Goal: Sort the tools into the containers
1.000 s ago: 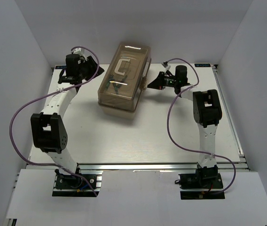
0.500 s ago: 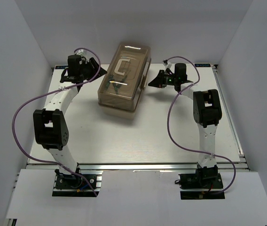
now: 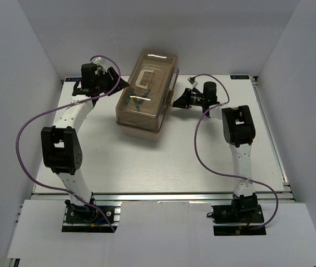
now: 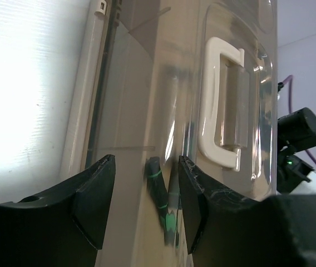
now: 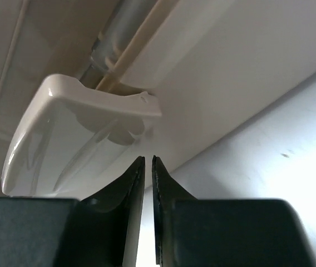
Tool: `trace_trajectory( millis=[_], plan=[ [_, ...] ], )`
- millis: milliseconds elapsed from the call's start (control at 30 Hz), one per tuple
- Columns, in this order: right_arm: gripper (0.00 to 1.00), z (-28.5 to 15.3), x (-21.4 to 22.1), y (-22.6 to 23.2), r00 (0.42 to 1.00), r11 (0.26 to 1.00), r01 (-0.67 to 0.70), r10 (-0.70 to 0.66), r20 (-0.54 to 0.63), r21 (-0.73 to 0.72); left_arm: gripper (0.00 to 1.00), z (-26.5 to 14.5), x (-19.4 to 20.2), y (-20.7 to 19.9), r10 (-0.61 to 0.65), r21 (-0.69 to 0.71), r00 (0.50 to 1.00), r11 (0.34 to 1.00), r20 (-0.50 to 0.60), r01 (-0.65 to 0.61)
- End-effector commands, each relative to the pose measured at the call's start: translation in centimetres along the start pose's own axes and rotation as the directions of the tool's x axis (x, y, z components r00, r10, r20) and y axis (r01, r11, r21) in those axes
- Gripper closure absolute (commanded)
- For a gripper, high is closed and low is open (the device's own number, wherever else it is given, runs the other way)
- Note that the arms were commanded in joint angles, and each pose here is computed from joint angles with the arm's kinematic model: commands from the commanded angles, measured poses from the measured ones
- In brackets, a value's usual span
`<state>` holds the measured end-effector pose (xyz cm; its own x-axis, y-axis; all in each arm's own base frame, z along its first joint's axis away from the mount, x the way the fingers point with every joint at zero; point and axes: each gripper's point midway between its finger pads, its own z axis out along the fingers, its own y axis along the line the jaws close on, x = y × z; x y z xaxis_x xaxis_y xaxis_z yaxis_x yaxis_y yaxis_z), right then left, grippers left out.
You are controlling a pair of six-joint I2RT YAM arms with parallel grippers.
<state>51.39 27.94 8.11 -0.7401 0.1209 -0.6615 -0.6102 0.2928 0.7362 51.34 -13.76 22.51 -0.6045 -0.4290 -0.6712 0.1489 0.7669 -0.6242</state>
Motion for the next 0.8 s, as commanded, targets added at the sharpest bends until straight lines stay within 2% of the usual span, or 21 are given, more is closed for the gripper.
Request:
trace_trajectory(
  millis=[0,167,400,767],
  plan=[
    [0.84,0.6,-1.0,3.1,0.999,0.989,0.050,-0.048,0.020,-0.136,0.41,0.0,-0.5,-1.9,0.025,0.056,1.000,0.998,-0.011,-0.024],
    [0.83,0.0,-1.4,5.5,0.999,0.974,0.038,-0.029,0.044,-0.222,0.41,0.8,0.0,-2.6,0.028,0.086,0.999,0.996,-0.037,-0.025],
    [0.88,-0.6,-3.0,7.7,0.996,0.968,0.048,-0.030,0.079,-0.246,0.41,1.6,0.6,-3.2,0.037,0.111,0.998,0.993,-0.056,-0.030],
    [0.91,-0.5,-2.7,6.9,0.997,0.977,0.003,0.013,0.072,-0.213,0.41,1.6,0.9,-3.3,0.038,0.119,0.997,0.992,-0.072,-0.029]
  ],
)
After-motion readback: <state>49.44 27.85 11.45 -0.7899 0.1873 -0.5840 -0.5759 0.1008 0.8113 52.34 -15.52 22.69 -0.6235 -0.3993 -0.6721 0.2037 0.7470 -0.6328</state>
